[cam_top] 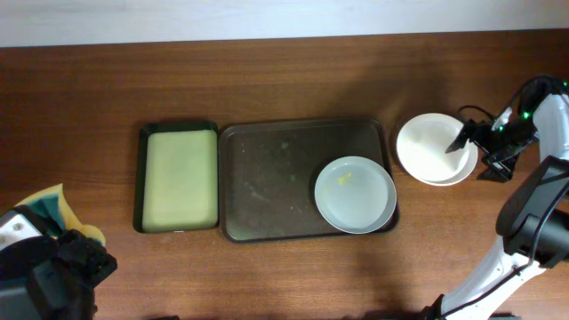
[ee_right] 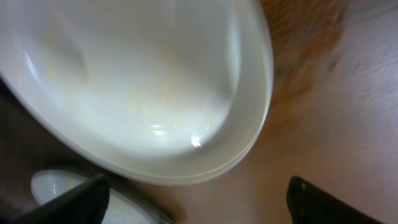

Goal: Clean dirty plates on tray and stack at the side
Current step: 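Carry the white plate right and stack it on the pink plate, then grip the pale grey plate rim with the right gripper and pull it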

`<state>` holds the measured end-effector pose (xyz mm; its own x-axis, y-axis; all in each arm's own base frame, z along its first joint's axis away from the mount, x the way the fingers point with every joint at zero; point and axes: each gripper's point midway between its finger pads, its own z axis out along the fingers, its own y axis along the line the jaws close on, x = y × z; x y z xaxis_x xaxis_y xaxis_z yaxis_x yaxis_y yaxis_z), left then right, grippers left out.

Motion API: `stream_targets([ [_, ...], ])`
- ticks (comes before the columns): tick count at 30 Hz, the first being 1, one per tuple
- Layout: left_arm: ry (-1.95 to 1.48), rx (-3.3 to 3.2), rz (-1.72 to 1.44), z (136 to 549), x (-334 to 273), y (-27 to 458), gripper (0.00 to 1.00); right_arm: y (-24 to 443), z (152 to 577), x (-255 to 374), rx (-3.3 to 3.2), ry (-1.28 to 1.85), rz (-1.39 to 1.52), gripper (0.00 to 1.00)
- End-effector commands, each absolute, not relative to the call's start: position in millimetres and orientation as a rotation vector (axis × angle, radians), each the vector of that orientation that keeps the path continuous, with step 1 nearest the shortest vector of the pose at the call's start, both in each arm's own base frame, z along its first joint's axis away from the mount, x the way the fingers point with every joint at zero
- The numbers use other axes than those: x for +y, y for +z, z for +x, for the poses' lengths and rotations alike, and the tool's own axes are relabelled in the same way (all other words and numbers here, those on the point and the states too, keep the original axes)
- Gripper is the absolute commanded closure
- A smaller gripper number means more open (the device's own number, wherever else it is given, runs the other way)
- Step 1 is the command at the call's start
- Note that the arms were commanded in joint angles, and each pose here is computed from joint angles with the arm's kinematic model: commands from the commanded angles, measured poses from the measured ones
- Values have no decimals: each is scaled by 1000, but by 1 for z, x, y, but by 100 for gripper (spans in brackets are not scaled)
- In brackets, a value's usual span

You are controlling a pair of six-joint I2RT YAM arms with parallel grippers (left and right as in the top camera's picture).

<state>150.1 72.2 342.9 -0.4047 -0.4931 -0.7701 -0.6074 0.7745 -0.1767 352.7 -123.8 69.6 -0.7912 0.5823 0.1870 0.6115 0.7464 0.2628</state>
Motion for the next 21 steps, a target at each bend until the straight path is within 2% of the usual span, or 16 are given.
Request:
stream_targets([
  [1,143,2080,-807,153,70,344,95,113,369,-81,-2906,-682,-834,2],
  [2,143,2079,-807,153,70,344,95,118,371,-68,-2878,-775,-821,1],
  [3,139,2081,-806,153,69,344,95,122,370,-53,-2869,-857,-737,8],
  [4,127,2085,-801,154,67,343,95,124,359,-43,-2819,-835,-714,64],
  [5,122,2086,-799,154,67,343,95,126,348,-33,-2767,-831,-681,96],
  [11,121,2094,-799,153,66,342,95,99,293,44,-2644,-593,-256,96],
  [14,120,2095,-799,153,66,342,95,76,255,42,-2673,-335,-374,96],
  [17,70,2102,-779,157,59,342,95,110,243,21,-2886,-143,-494,93],
  [18,70,2102,-778,157,59,342,95,117,242,11,-2941,-51,-553,84],
  [19,70,2103,-778,157,59,342,94,117,239,5,-2958,-2,-601,50],
  [21,72,2109,-779,156,59,340,93,99,234,10,-2923,-36,-656,53],
])
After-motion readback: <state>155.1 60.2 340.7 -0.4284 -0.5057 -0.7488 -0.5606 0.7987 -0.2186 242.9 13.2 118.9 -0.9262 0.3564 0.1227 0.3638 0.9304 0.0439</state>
